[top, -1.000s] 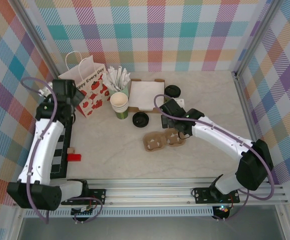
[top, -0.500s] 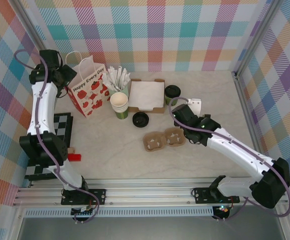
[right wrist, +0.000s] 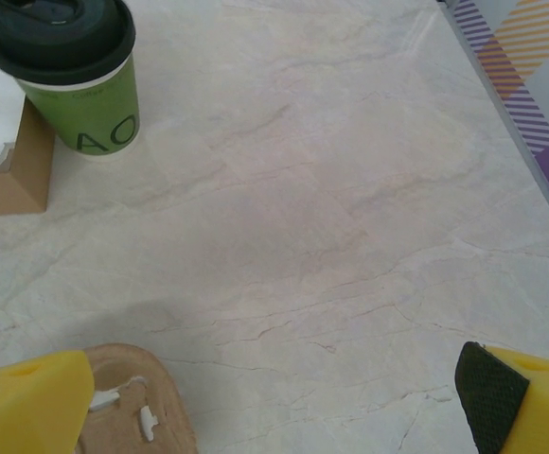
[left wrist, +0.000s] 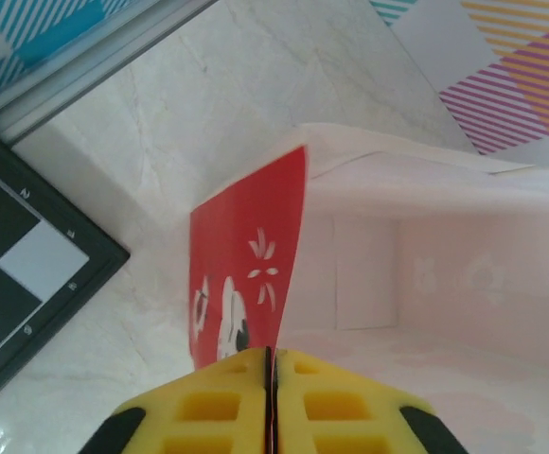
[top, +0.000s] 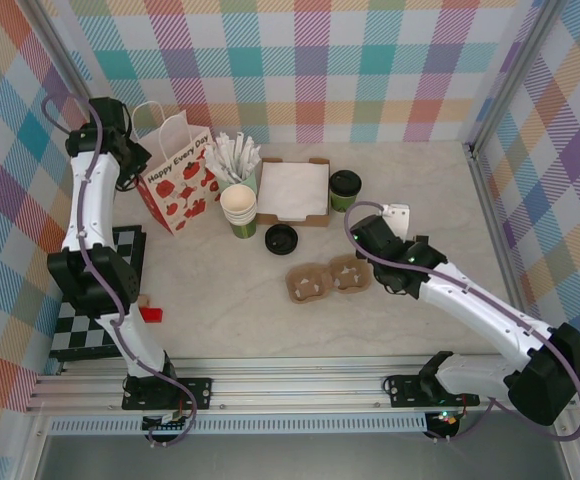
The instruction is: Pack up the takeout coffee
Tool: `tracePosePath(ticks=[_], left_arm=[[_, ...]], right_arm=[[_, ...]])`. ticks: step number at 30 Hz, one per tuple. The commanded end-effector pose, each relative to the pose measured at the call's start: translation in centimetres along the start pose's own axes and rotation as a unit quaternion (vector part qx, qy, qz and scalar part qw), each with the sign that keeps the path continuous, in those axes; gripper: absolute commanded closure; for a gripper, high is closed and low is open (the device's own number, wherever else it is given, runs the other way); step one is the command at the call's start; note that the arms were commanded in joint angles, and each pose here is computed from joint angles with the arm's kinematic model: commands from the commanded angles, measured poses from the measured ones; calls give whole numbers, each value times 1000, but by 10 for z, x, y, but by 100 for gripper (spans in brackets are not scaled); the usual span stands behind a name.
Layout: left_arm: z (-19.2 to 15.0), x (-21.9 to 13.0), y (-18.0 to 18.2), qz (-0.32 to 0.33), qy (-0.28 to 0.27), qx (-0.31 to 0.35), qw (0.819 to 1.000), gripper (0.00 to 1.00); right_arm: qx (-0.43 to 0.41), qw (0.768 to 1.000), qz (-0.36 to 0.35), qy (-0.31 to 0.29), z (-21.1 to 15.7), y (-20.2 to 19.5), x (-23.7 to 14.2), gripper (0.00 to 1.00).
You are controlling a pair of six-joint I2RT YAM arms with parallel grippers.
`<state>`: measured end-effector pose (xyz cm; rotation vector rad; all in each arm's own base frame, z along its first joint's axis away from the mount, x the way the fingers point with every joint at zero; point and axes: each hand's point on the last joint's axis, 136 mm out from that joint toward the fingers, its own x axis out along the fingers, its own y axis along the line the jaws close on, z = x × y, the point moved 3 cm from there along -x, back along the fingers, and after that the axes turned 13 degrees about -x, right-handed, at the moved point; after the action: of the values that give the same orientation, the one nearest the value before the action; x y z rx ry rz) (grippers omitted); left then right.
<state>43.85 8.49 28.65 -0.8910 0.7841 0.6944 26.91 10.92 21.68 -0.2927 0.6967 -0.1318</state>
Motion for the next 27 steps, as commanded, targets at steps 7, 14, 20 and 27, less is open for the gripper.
tracePosePath(ticks=[7,14,20,27], left_arm=[[-3,-67,45,5,-58,-13,998,100],[-28,-112,87,-5,-63,0,998,100],[-48,-145,142,40,-83,9,996,100],[-92,-159,169,27,3,31,999,100]], right_arm=[[-2,994,106,7,11,38,11,0],[-6,990,138,31,14,52,20,0],[17,976,209,56,15,64,24,0],[8,966,243,87,11,70,26,0]])
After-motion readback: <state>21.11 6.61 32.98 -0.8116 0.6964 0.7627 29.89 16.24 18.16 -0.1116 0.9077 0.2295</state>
